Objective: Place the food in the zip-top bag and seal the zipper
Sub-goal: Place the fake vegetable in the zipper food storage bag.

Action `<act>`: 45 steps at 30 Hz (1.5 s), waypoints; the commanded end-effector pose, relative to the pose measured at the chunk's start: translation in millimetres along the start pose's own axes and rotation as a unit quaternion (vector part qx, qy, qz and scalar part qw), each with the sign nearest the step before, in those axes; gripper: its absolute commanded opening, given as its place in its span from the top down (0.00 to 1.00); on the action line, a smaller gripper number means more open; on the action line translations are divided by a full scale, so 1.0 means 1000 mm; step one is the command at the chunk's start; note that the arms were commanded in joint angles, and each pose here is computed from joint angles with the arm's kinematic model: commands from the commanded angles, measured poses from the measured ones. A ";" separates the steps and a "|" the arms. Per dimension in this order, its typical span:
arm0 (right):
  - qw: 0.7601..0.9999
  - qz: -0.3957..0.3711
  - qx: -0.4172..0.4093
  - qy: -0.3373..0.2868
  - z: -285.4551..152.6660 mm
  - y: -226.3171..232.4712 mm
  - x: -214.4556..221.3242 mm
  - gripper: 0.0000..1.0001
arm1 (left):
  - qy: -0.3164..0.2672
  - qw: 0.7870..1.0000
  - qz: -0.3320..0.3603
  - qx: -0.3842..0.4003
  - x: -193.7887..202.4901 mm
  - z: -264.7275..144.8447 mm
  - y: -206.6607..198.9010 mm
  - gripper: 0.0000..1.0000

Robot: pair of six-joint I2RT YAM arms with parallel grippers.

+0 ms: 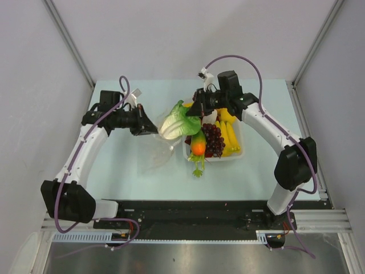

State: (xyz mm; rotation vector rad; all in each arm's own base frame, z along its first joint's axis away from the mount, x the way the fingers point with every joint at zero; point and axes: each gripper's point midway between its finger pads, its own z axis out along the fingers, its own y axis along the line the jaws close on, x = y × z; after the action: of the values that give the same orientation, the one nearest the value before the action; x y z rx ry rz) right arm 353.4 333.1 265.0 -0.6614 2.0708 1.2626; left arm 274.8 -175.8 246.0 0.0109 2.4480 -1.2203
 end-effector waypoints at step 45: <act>0.777 -0.430 0.425 -0.173 -0.009 0.075 -0.052 1.00 | -0.033 0.976 -0.138 0.166 -0.017 -0.011 -0.024 1.00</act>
State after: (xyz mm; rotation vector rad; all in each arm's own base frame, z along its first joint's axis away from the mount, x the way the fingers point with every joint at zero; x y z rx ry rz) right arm 344.8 364.8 330.2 -0.8758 1.4222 -0.2480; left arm 291.8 -173.6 257.8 -0.3025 2.2634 -1.5719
